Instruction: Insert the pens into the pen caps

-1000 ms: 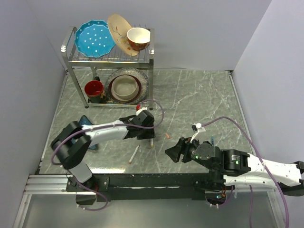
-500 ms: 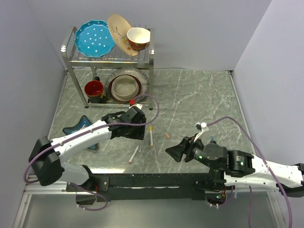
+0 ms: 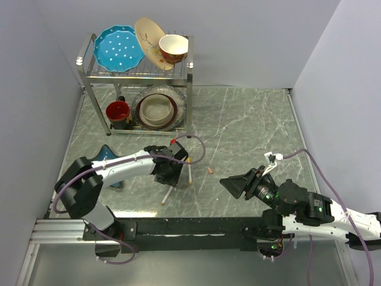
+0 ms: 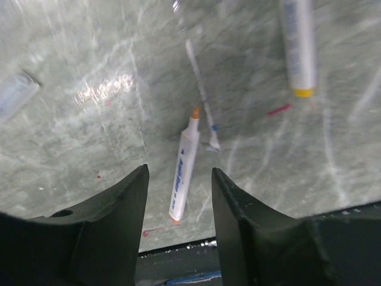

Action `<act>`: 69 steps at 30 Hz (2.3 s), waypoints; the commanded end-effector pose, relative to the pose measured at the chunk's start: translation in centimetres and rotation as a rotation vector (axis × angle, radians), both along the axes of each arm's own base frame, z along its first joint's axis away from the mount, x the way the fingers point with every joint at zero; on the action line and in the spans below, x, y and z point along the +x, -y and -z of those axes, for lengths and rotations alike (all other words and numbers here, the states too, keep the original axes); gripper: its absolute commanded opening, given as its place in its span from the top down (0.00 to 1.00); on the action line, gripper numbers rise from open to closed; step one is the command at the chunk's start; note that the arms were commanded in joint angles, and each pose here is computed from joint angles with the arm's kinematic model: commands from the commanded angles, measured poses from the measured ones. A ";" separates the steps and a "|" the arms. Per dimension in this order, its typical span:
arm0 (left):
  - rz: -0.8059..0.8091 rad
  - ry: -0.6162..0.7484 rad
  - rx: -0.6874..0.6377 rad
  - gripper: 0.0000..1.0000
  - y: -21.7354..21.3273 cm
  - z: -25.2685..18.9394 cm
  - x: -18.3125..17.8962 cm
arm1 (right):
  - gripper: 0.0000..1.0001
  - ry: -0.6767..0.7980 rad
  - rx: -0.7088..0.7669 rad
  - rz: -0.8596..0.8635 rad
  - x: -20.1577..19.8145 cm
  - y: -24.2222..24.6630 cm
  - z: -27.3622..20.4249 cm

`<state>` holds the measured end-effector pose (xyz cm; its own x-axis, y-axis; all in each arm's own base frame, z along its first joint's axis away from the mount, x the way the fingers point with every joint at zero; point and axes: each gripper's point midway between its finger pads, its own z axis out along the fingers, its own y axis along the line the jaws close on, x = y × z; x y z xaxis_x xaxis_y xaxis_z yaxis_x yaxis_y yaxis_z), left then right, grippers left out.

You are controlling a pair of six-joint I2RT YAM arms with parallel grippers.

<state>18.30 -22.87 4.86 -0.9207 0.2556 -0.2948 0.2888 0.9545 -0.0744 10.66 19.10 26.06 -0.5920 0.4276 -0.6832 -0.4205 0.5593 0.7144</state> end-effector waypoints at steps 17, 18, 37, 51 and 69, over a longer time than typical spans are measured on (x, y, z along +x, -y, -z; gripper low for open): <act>-0.075 -0.018 -0.108 0.99 1.7 4.4 -2.2 | 0.30 0.003 0.015 0.041 0.7 -0.3 0.9; -0.079 0.003 -0.139 0.99 2.0 3.6 -2.0 | 0.30 0.009 0.026 0.034 0.7 -0.7 0.7; 0.343 0.240 -1.028 0.99 8.0 -16.9 -7.0 | 0.37 0.037 0.032 0.016 1.9 -7.1 0.6; 0.440 0.285 -1.121 0.99 7.4 -19.1 -8.8 | 0.53 0.021 -0.044 0.033 3.1 -10.9 0.2; 0.546 0.275 -1.230 0.57 6.5 -21.0 -11.4 | 1.00 0.134 0.179 -0.091 1.1 -10.5 -4.8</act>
